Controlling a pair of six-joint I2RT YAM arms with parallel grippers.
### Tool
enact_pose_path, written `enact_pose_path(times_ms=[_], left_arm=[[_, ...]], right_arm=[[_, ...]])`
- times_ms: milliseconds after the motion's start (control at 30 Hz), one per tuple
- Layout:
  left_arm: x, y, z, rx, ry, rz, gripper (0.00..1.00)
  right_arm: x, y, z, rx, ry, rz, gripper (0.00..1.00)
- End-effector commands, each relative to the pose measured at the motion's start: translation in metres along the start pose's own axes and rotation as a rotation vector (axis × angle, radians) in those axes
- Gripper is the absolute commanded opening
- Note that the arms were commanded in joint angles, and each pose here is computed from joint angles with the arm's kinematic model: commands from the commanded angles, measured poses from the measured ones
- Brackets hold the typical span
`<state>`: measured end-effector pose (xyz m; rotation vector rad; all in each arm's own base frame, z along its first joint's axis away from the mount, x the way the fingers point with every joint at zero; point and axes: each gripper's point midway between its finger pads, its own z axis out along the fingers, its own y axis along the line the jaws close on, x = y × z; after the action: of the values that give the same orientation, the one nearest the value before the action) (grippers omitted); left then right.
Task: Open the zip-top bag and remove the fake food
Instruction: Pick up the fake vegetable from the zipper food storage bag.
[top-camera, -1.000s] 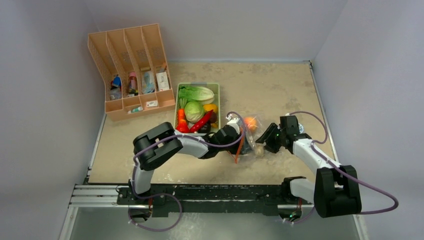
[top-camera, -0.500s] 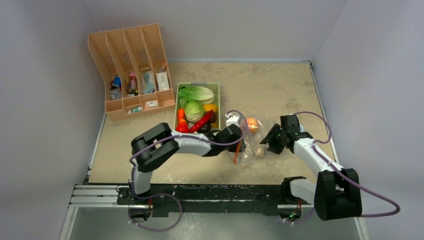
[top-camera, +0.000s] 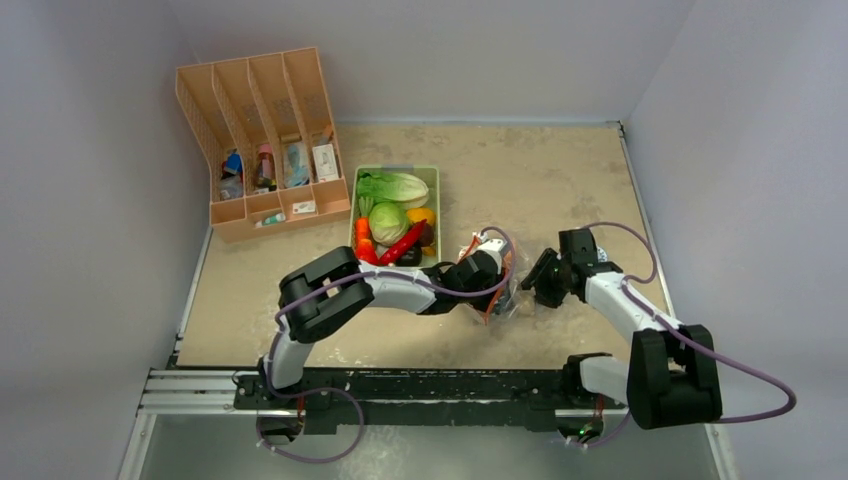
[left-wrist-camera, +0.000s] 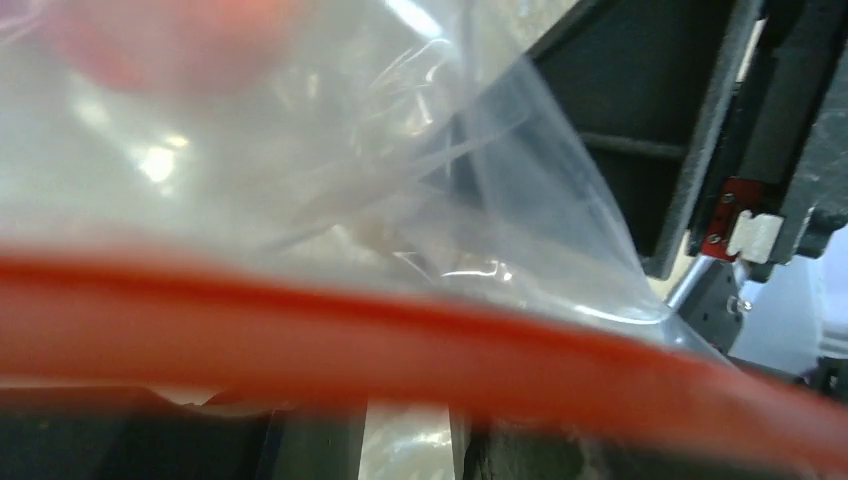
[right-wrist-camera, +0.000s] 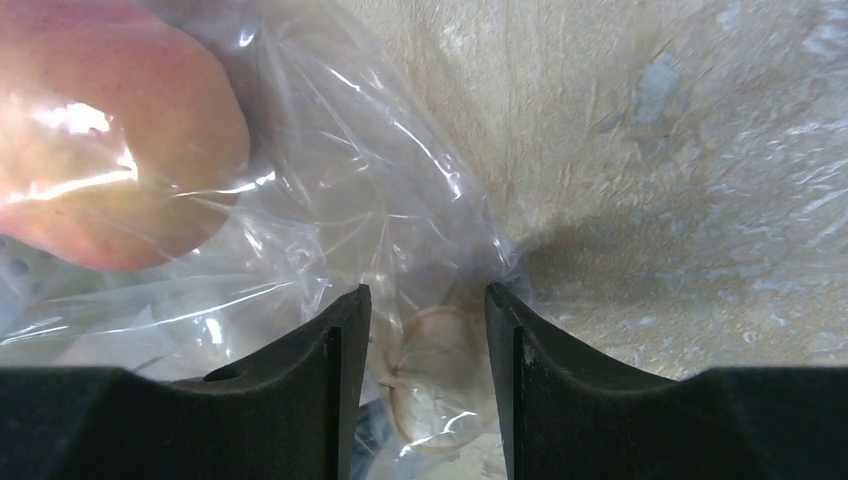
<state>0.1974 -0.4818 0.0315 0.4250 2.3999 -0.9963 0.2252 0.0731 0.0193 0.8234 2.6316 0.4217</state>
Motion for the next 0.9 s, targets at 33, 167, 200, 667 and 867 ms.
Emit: enact_pose_path(times_ms=[33,167,200,667,867], left_arm=[[-0.002,-0.032,0.0,0.188,-0.031,-0.046,0.33],[-0.022,-0.04,-0.016,0.26,-0.129,-0.104,0.33],[-0.028,-0.042,-0.02,0.277,-0.15,-0.122,0.33],[-0.058,-0.081,-0.059,0.606,-0.222,-0.278,0.34],[-0.047,-0.04,-0.04,0.322,-0.188,-0.167,0.34]], right_arm=[[0.009,0.006,-0.002,-0.053,0.023,0.026,0.5],[0.006,0.007,-0.006,-0.055,0.006,0.033,0.51],[0.006,0.009,-0.007,-0.061,0.002,0.034,0.51],[-0.022,-0.001,-0.029,0.097,-0.082,0.09,0.51],[-0.031,0.001,-0.044,0.115,-0.126,0.112,0.54]])
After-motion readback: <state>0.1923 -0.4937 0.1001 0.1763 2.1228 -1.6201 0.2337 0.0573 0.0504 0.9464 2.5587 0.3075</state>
